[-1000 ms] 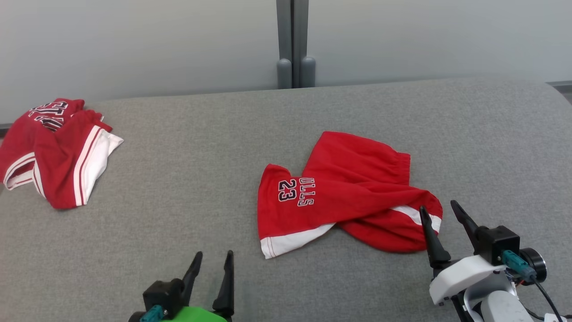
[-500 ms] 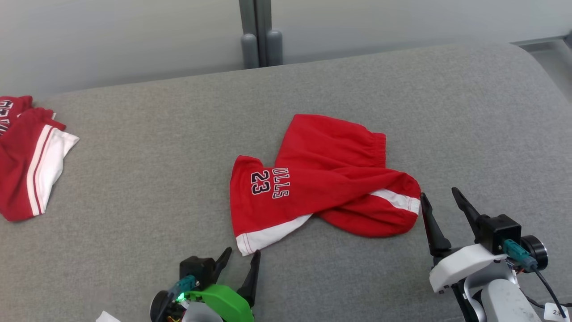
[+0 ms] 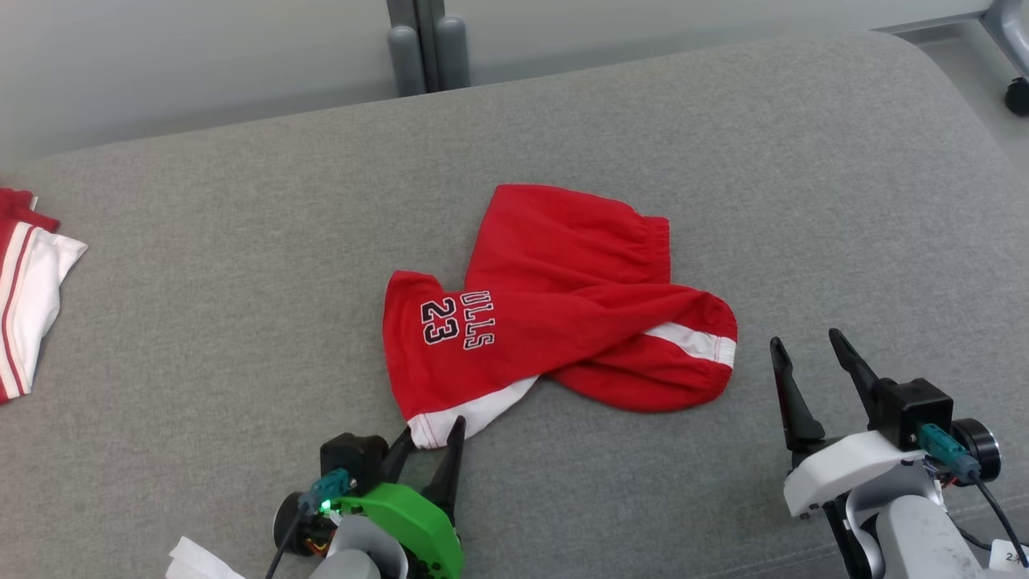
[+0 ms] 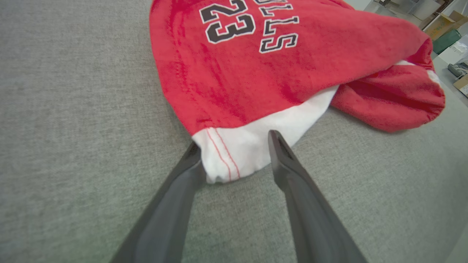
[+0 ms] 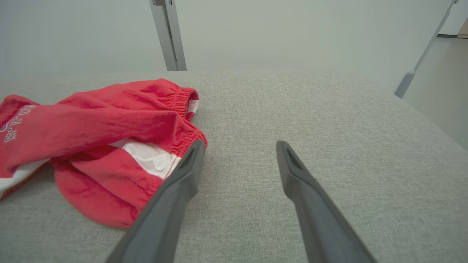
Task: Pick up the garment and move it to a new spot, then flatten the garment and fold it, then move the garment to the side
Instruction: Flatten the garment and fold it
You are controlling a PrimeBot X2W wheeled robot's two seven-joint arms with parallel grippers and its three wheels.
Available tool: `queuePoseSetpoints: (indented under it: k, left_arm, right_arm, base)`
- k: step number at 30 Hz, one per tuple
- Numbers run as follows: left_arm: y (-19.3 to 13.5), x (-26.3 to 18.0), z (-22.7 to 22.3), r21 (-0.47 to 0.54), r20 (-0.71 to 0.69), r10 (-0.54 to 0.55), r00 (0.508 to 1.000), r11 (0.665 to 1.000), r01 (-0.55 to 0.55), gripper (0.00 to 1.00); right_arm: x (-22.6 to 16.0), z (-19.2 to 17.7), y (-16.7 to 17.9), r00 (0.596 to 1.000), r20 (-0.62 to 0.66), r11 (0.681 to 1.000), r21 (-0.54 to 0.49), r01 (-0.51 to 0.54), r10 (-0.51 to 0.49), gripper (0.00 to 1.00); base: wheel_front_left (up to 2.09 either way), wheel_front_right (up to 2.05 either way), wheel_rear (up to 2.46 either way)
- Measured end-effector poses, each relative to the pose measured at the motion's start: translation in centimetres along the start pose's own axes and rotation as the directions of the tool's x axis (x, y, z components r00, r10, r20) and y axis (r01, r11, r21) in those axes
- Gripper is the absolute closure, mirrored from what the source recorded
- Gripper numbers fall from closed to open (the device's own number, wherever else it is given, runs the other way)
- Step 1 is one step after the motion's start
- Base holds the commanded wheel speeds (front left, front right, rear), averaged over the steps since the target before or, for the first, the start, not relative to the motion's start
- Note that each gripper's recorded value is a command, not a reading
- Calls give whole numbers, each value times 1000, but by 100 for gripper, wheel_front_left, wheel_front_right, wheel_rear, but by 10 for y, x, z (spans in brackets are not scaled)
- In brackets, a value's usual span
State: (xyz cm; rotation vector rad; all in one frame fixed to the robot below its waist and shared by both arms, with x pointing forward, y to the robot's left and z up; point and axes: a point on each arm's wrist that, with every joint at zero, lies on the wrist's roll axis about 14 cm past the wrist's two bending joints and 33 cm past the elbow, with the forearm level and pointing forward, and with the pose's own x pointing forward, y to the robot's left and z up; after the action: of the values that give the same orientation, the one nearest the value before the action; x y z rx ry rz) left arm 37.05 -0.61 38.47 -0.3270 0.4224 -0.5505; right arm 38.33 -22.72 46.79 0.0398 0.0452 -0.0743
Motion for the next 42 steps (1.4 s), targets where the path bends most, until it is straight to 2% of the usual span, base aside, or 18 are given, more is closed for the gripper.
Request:
queuePoseSetpoints:
  k: [3,4,14,21,27,28,29,30,31,32,33,34,39,42]
  left_arm:
    - [0,-1,2,-22,11,1,1000,1000,-1,84]
    - [0,-1,3,-21,12,1,1000,1000,-1,100]
    - [14,-6,37,-15,128,37,991,999,-35,100]
    - [21,-15,47,-6,171,64,983,998,-64,100]
    - [22,-20,52,2,193,71,979,997,-72,100]
    - [22,-22,53,2,198,72,978,997,-74,100]
    - [22,-22,54,4,203,73,977,997,-75,100]
    - [21,-23,56,6,208,73,975,997,-76,100]
    - [21,-25,57,5,214,74,974,997,-76,100]
    - [21,-26,58,5,217,74,973,997,-77,100]
    - [20,-27,58,5,220,74,973,997,-78,100]
    - [20,-29,59,7,224,75,972,997,-78,100]
    - [20,-35,65,31,241,69,968,996,-79,100]
    - [18,-37,75,58,263,50,964,996,-68,100]
  right_arm:
    - [1,-3,2,1000,-10,1000,-1,-5,5,0]
    - [1,-4,3,1000,-14,1000,-3,-8,8,0]
    - [3,-36,34,988,-125,994,61,-86,93,0]
    - [13,-41,54,976,-167,981,157,-115,141,0]
    - [25,-44,65,955,-222,969,194,-153,195,0]
    - [26,-43,66,952,-226,967,196,-162,205,16]
    - [27,-42,66,951,-228,966,199,-165,210,36]
    - [27,-42,67,948,-231,964,203,-171,217,62]
    - [27,-40,68,946,-233,962,207,-179,226,69]
    - [27,-40,69,943,-237,960,207,-186,234,82]
    - [26,-40,70,939,-245,959,206,-194,242,87]
    - [24,-41,72,931,-260,956,211,-204,256,100]
    - [11,-42,76,905,-302,947,215,-240,299,100]
    - [10,-24,80,910,-253,936,218,-276,327,100]
  base:
    - [0,0,0]
    - [0,0,0]
    - [0,0,0]
    - [0,0,0]
    - [0,0,0]
    - [0,0,0]
    - [0,0,0]
    - [0,0,0]
    - [0,0,0]
    - [0,0,0]
    - [0,0,0]
    - [0,0,0]
    - [0,0,0]
    - [0,0,0]
